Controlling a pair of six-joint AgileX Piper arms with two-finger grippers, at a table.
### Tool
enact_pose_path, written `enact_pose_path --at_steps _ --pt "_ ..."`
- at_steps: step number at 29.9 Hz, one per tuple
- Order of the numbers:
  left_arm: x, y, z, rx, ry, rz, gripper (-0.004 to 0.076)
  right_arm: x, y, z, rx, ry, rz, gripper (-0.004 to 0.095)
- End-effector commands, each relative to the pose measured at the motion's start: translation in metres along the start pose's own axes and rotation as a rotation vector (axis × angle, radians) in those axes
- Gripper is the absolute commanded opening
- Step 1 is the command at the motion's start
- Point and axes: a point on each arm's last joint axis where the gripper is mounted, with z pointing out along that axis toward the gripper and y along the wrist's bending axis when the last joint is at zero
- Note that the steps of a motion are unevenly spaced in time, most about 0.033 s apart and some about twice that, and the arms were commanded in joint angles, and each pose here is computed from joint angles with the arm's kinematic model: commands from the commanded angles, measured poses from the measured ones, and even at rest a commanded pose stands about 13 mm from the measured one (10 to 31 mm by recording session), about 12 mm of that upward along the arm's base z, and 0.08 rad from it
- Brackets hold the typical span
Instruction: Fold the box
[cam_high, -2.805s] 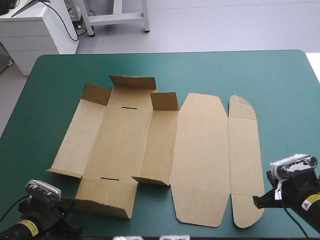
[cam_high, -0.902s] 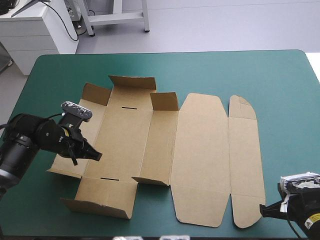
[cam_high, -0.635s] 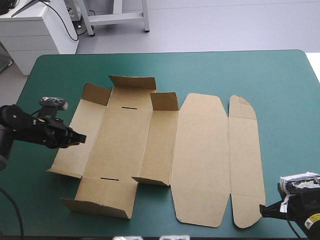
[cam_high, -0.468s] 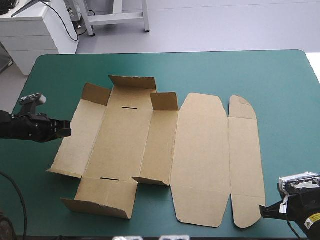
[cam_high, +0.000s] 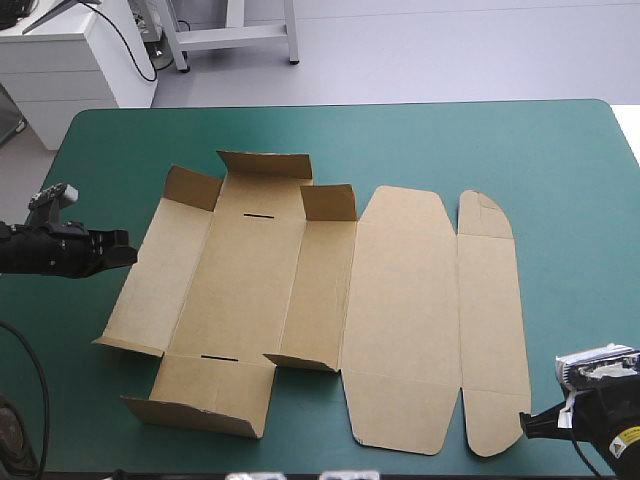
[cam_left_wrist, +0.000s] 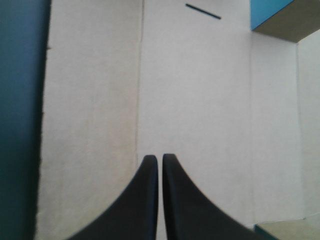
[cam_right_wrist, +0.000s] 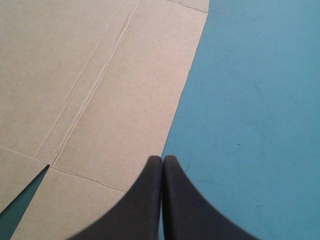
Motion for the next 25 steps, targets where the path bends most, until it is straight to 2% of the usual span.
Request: enact_pose_path --at_steps 1,5,7,9,12,14,15,25 --pt "-0.003 -0.006 -0.017 -0.051 0.009 0.074 0.0017 -0.012 -0.003 -0.005 0.024 -0.08 -0.011 -0.0021" --pt "-0.008 0.009 -0.03 -0.148 0.052 0.083 0.0025 -0.012 -0.003 -0.005 0.028 -0.081 -0.014 -0.0021" --pt "-0.009 0.017 -0.037 -0.176 0.033 0.063 0.0068 -0.012 -0.003 -0.005 0.028 -0.081 -0.014 -0.0021" --pt "-0.007 0.031 -0.044 -0.198 0.018 -0.012 0.0155 -0.012 -0.003 -0.005 0.024 -0.084 -0.012 -0.0021" --pt "-0.005 0.05 -0.048 -0.201 -0.007 -0.181 0.0334 -0.013 -0.003 -0.005 0.025 -0.088 -0.012 -0.0021" --pt "-0.005 0.056 -0.048 -0.198 -0.009 -0.213 0.0449 -0.012 -0.003 -0.005 0.025 -0.086 -0.012 -0.0021" --pt "-0.005 0.057 -0.047 -0.198 -0.004 -0.215 0.0475 -0.012 -0.003 -0.005 0.025 -0.086 -0.012 -0.0021" --pt "-0.008 0.067 -0.019 -0.148 0.082 -0.221 0.0475 -0.012 -0.003 -0.005 0.025 -0.086 -0.012 -0.0021"
